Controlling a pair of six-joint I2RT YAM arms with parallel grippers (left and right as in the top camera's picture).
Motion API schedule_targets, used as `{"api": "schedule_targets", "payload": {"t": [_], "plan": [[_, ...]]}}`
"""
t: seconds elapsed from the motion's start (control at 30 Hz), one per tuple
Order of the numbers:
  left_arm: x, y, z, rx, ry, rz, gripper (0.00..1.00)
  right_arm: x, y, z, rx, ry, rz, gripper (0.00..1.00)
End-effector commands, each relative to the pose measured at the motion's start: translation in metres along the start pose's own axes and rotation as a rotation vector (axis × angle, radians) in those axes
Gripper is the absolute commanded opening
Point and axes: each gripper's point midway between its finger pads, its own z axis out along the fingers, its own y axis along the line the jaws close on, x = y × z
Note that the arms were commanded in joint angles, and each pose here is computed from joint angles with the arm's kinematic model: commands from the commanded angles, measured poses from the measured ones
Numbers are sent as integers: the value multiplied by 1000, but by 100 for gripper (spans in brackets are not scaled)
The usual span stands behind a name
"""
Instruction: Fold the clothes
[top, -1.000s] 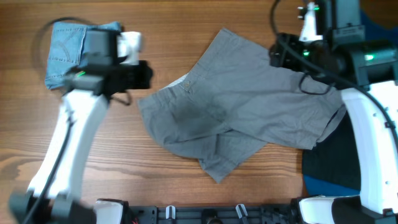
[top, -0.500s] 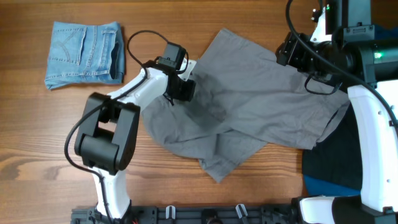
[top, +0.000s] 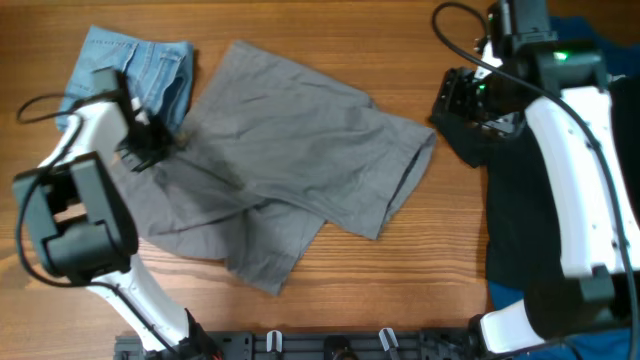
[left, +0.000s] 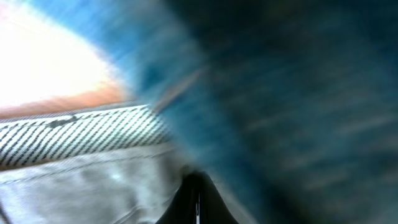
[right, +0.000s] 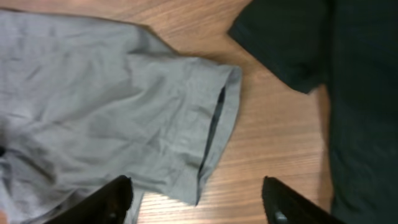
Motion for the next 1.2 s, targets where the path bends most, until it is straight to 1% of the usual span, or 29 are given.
{"api": "schedule_targets", "payload": {"t": [0.0, 0.03, 0.07, 0.1, 0.17, 0.23, 0.27, 0.33, 0.37, 0.4, 0.43, 0.47, 0.5, 0.53, 0.6, 0.7, 0.77, 0.83, 0.9, 0.97, 1.03, 1.07, 1.1, 1.13, 1.17], "plan": [[8, -12, -27, 130, 1, 56, 4, 12, 8, 52, -62, 141, -71, 66], [8, -16, -37, 134, -17, 73, 4, 13, 5, 70, -51, 173, -65, 66], [7, -23, -49, 144, -45, 91, 4, 12, 3, 92, -39, 199, -57, 74], [7, -31, -64, 155, -78, 112, 4, 11, -1, 113, -22, 219, -46, 75], [8, -39, -80, 168, -114, 136, 6, 11, -8, 137, 12, 252, -36, 75], [10, -48, -97, 180, -153, 181, 10, 15, -12, 154, 26, 289, -28, 76], [10, -51, -106, 185, -174, 195, 13, 18, -14, 163, 36, 312, -25, 79], [12, -60, -122, 201, -216, 225, 17, 21, -18, 183, 48, 343, -20, 81], [13, -64, -129, 206, -233, 250, 18, 22, -19, 190, 49, 347, -19, 81], [14, -67, -132, 209, -241, 262, 22, 20, -20, 198, 49, 345, -18, 81], [15, -69, -134, 212, -244, 268, 24, 19, -20, 202, 46, 342, -18, 75], [17, -72, -134, 214, -244, 276, 25, 18, -17, 204, 30, 337, -20, 50], [18, -74, -133, 215, -241, 281, 26, 16, -16, 205, 25, 330, -24, 30], [19, -76, -132, 216, -238, 286, 26, 13, -15, 201, 21, 319, -24, 18], [21, -80, -132, 218, -235, 297, 27, 3, -16, 193, 10, 288, -23, 4], [23, -85, -132, 223, -236, 312, 31, -14, -20, 178, -11, 225, -29, 4], [23, -88, -132, 227, -242, 319, 32, -37, -25, 171, -29, 139, -41, 4], [22, -89, -132, 229, -248, 320, 33, -78, -40, 166, -13, -19, -19, 4], [22, -89, -132, 229, -248, 320, 34, -115, -57, 158, -31, -145, 32, 4], [22, -89, -132, 229, -247, 319, 34, -148, -68, 147, -109, -250, 92, 4], [22, -89, -131, 228, -245, 319, 37, -176, -78, 133, -196, -348, 106, 4], [22, -88, -131, 228, -244, 318, 38, -182, -80, 128, -221, -373, 104, 18], [22, -88, -131, 228, -244, 318, 40, -189, -80, 121, -269, -398, 97, 47], [22, -89, -131, 228, -243, 318, 41, -191, -80, 114, -304, -403, 92, 57], [22, -89, -131, 228, -243, 319, 43, -189, -79, 106, -338, -396, 86, 60]]}}
